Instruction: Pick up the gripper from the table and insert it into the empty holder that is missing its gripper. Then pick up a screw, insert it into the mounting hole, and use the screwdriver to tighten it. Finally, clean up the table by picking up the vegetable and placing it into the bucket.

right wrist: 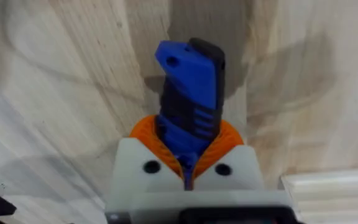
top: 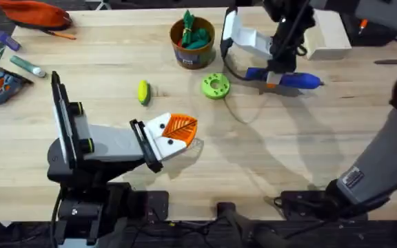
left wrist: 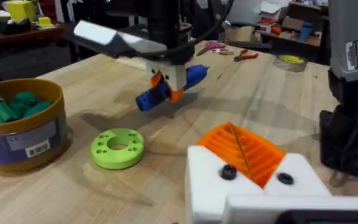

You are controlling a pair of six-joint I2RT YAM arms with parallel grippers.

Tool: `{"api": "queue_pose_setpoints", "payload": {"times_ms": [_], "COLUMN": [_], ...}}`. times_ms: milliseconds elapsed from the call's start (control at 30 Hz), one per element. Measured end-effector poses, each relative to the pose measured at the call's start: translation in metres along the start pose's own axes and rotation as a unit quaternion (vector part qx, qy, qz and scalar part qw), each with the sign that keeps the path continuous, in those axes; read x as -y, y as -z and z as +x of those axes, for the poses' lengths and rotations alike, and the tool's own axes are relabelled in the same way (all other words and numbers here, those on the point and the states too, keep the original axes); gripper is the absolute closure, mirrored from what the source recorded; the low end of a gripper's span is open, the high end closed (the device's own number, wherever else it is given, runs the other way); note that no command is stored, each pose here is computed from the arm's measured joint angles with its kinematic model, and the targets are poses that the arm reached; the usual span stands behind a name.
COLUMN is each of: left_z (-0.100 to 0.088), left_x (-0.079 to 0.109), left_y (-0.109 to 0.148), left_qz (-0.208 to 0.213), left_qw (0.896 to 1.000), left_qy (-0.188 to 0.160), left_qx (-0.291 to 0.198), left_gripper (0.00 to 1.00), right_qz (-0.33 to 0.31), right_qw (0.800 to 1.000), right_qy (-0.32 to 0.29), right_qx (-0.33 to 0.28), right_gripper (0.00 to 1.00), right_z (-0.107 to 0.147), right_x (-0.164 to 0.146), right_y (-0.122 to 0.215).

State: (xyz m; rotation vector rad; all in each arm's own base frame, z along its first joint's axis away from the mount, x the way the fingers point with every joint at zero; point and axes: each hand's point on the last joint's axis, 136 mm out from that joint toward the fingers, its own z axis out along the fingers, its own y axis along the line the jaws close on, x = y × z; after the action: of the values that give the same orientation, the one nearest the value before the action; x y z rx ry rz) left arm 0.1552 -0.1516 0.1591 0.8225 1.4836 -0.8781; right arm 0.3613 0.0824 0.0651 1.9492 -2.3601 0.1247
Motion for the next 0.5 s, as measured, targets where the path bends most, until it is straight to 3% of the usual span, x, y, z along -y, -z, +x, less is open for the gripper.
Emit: {"api": "queue_pose_setpoints", "payload": {"times_ms": [267, 300, 500], "left_z": [0.0, 0.0, 0.0], "left_x": [0.0, 0.0, 0.0], "left_y": [0.0, 0.0, 0.0], "left_qz": [0.0, 0.0, 0.0], "left_qw": [1.0, 1.0, 1.0], "left_qy": [0.0, 0.0, 0.0], "left_qx": [0.0, 0.0, 0.0], "left_gripper": [0.988, 0.988, 0.988], "right_qz": [-0.015, -0.013, -0.012], "right_qw": [1.0, 1.0, 1.0], "right_qy": [0.005, 0.002, 0.001], "right_qx": [-0.007, -0.007, -0.011], "right_gripper": [0.978, 0.929, 0.079], "right_z": [-0.005, -0.005, -0.003], "right_x": [0.001, 0.002, 0.002], "right_y": [-0.02, -0.02, -0.02]}}
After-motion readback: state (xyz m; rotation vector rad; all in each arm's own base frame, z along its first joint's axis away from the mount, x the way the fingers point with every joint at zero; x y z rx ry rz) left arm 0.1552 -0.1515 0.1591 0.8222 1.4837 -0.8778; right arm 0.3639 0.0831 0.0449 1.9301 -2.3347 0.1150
